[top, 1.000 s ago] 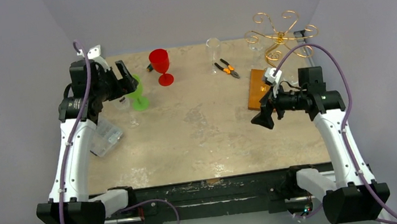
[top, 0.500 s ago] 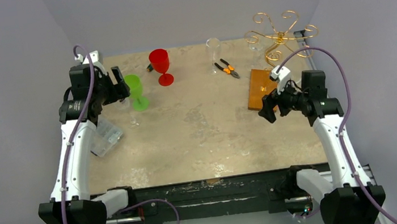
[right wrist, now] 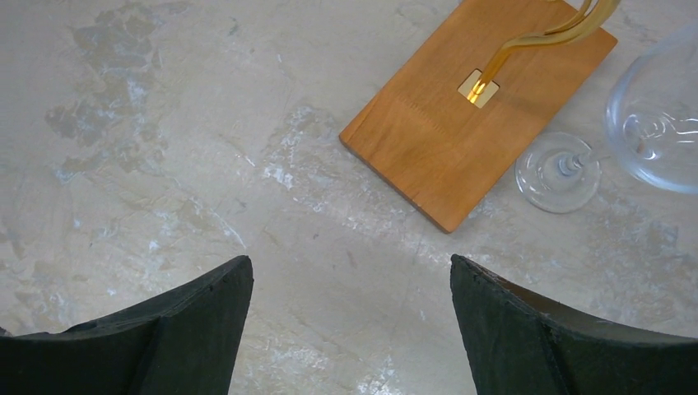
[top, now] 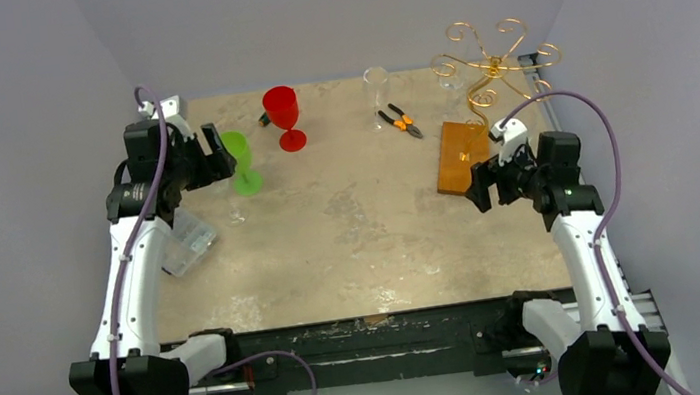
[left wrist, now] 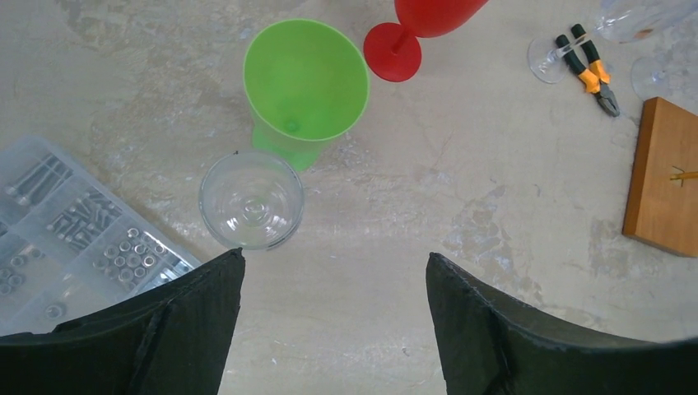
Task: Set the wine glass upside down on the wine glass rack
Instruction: Pick up the wine glass at the center of the board.
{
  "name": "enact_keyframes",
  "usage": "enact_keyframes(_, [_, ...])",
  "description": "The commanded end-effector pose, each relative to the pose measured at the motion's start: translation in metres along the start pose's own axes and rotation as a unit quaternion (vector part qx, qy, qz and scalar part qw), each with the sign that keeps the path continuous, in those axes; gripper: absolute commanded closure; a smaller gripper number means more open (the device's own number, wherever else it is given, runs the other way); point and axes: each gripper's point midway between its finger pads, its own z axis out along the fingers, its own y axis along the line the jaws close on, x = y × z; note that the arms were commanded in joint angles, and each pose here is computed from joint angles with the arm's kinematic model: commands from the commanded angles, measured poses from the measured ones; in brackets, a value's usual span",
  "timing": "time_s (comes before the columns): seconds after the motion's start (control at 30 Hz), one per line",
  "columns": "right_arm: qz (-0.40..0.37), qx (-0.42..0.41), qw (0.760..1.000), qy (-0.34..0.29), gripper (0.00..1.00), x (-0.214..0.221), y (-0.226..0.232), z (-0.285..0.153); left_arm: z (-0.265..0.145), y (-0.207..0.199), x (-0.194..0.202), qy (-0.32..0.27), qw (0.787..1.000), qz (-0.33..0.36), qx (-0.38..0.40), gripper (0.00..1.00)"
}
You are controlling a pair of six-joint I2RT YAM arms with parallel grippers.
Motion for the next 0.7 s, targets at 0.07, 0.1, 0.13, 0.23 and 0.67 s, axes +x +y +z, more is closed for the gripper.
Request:
enact_keyframes(0.07, [-0.019, -0.038, 0.999, -0.018, 0.14, -0.004, 0.009, 0.005, -0.007, -0.015, -0.013, -0.030, 0.999, 0.010, 0.044, 0.23])
enact_keyframes(0.1, [-0.019, -0.041, 0.999, -0.016, 0.14, -0.003, 0.010, 0.006, -0.007, -0.015, -0.013, -0.030, 0.999, 0.010, 0.045, 0.23])
enact_keyframes(0.13, [-0.021, -0.043, 0.999, -0.016, 0.14, -0.003, 0.011, 0.006, -0.007, -0.015, -0.013, -0.030, 0.998, 0.010, 0.045, 0.23])
enact_keyframes(0.23, [-0.021, -0.048, 0.999, -0.014, 0.14, -0.002, 0.012, 0.007, -0.006, -0.015, -0.013, -0.030, 0.999, 0.010, 0.044, 0.23])
enact_keyframes(0.67, [-0.026, -0.062, 0.998, -0.012, 0.14, 0.000, 0.016, 0.007, 0.000, 0.009, -0.024, -0.042, 0.998, -0.027, 0.028, 0.41])
